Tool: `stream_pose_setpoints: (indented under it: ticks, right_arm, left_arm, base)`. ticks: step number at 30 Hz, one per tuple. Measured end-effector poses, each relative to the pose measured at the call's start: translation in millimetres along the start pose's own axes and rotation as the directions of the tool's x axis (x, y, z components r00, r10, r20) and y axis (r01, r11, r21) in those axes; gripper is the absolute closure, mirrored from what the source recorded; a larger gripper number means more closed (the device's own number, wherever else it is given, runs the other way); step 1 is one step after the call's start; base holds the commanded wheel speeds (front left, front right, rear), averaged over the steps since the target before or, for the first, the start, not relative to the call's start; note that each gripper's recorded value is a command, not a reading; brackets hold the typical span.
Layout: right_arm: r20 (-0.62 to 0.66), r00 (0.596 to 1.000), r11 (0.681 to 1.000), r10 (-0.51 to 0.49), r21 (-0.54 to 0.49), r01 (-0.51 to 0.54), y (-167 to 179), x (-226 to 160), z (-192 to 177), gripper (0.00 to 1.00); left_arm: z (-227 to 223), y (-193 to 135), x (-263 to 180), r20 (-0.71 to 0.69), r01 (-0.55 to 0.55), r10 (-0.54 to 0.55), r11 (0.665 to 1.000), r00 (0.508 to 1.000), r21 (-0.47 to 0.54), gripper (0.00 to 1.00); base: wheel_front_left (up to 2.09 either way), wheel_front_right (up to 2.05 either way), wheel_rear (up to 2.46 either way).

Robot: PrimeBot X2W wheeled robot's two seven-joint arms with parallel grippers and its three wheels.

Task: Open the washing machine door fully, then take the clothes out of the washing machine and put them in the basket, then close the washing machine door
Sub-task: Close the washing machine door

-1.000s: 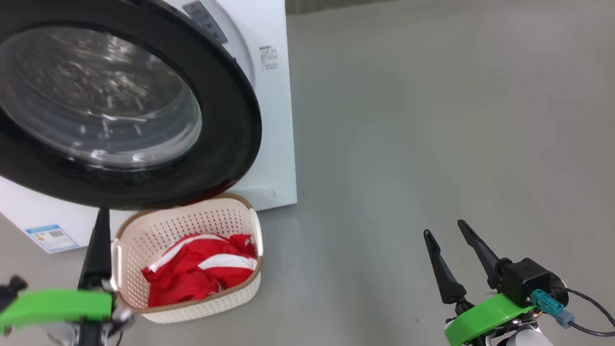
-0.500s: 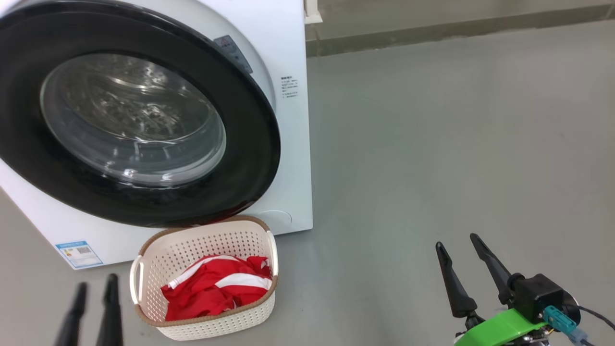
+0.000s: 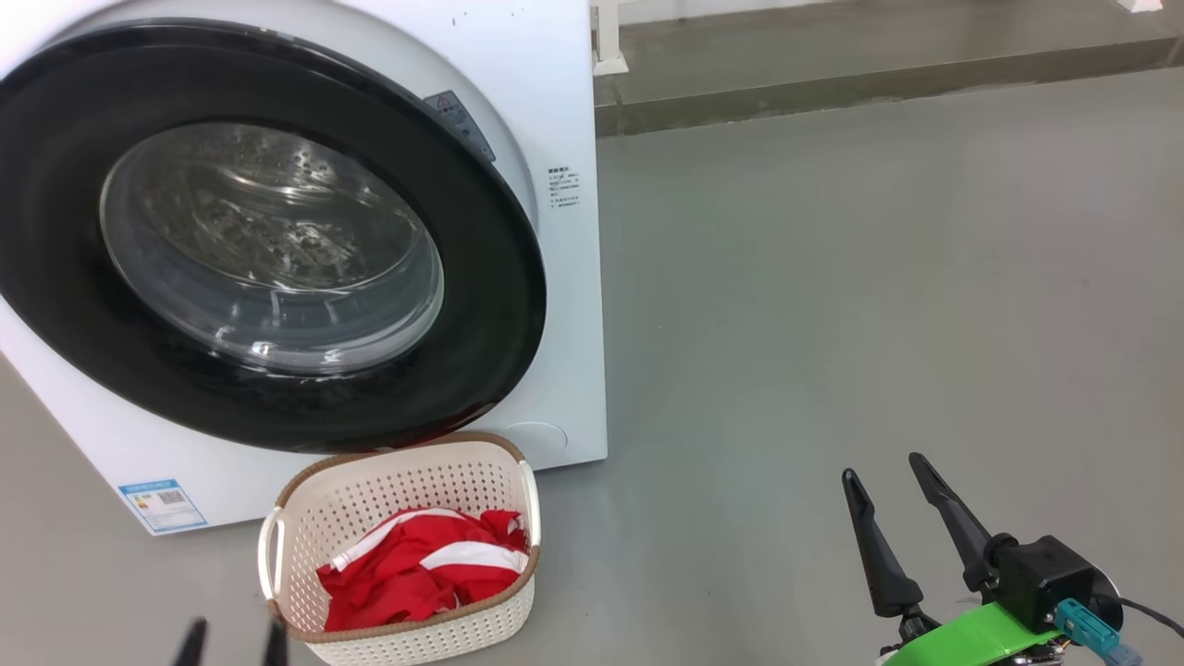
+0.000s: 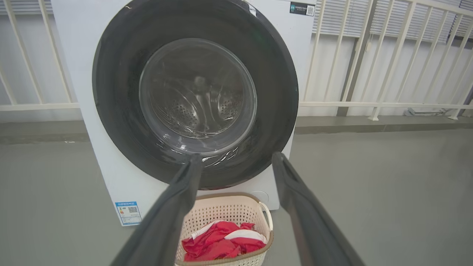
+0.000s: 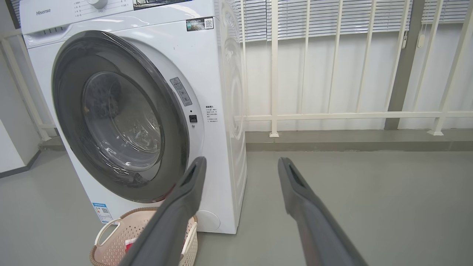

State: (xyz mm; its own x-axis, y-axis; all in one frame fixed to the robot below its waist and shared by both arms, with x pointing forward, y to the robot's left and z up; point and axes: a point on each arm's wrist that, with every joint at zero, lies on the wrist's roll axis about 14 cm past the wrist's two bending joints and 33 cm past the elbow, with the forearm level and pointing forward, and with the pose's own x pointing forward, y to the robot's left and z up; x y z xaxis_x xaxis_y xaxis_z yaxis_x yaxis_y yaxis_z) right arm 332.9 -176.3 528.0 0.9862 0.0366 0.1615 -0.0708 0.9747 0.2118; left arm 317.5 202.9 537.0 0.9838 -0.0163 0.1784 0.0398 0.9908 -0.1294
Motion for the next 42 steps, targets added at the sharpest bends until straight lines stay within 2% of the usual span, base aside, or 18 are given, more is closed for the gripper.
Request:
stream_pose_setpoints:
  ticks: [3,8,42]
  right_arm:
    - [0.007,1.000,1.000,0.000,0.000,0.000,0,0,2,0.00]
    - [0.005,1.000,1.000,-0.005,0.001,0.005,-1,-4,1,0.00]
    - [-0.017,1.000,1.000,0.015,0.004,-0.015,5,-3,-6,0.00]
  left_arm:
    - [-20,-6,-7,-0.066,0.027,-0.026,0.999,0.997,0.022,0.00]
    - [-26,-9,-10,-0.083,0.024,-0.024,1.000,0.996,0.003,0.00]
    - [-32,-5,-13,-0.102,0.007,-0.004,1.000,0.995,0.029,0.00]
  base:
    - [0.00,0.00,0.00]
    - [0.00,0.00,0.00]
    - [0.00,0.00,0.00]
